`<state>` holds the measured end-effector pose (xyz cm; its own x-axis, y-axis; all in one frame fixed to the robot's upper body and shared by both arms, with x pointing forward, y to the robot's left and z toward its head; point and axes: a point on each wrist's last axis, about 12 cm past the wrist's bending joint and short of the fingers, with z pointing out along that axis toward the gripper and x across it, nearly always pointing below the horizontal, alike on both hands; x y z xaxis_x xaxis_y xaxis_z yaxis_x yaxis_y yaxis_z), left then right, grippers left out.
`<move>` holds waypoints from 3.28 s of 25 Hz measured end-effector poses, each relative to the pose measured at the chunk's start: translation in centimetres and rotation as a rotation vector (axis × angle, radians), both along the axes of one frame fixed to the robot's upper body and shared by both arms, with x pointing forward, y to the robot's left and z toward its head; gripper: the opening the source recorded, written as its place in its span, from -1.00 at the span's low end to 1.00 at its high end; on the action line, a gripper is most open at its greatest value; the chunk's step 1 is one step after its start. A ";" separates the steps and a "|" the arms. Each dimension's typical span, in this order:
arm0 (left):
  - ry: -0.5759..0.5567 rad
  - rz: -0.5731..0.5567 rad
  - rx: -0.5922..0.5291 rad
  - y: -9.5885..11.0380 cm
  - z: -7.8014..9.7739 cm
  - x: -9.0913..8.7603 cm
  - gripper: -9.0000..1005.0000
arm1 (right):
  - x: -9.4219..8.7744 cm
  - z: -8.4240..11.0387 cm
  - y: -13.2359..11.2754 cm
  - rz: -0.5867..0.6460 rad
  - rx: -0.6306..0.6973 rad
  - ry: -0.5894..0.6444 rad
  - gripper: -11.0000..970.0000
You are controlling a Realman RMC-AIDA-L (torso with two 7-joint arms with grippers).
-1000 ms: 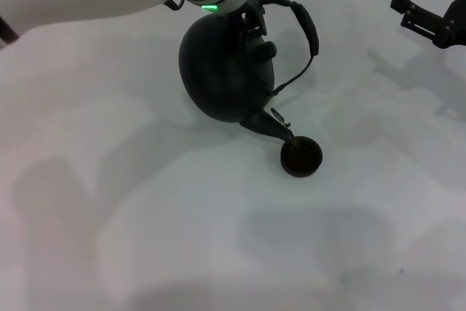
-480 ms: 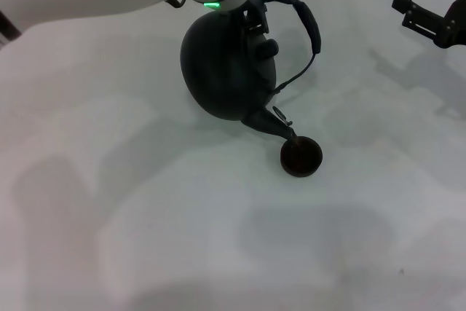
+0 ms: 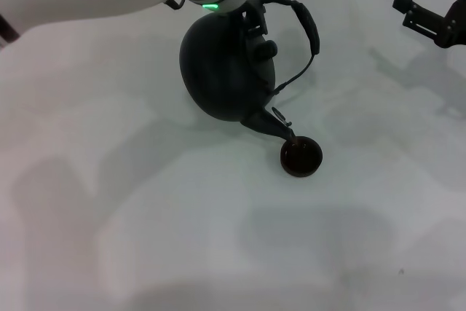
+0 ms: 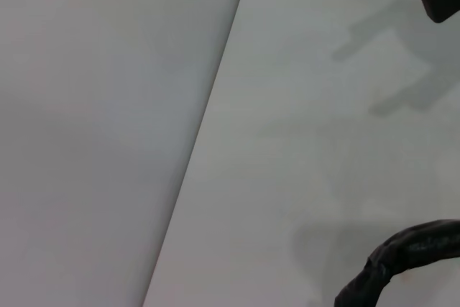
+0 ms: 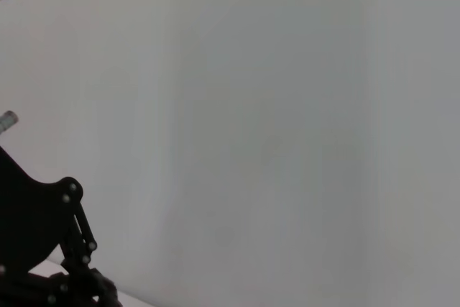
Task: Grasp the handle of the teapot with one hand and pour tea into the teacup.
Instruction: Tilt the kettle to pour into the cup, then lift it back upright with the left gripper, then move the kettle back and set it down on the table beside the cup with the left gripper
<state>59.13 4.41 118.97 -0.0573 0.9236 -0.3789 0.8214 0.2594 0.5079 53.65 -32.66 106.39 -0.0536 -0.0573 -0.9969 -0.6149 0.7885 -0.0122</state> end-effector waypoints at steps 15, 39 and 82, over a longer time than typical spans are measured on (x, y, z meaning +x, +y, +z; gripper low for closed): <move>0.002 0.052 -0.112 1.4 0.9 -0.2 -0.78 | 0.4 0.2 0.2 0.001 0.000 0.000 0.78; -0.028 0.086 -0.295 5.2 2.5 0.1 -0.78 | 0.4 0.1 0.3 0.003 0.007 0.006 0.78; -0.013 0.084 -0.658 14.9 2.5 -1.9 -0.78 | 0.5 0.0 0.2 -0.003 0.002 0.011 0.78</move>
<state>57.19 19.36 121.50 -0.1103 0.4915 -0.8639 0.7799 0.5816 0.2313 54.15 -32.44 106.43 -0.0644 -0.0550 -0.9964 -0.6127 0.7903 -0.0040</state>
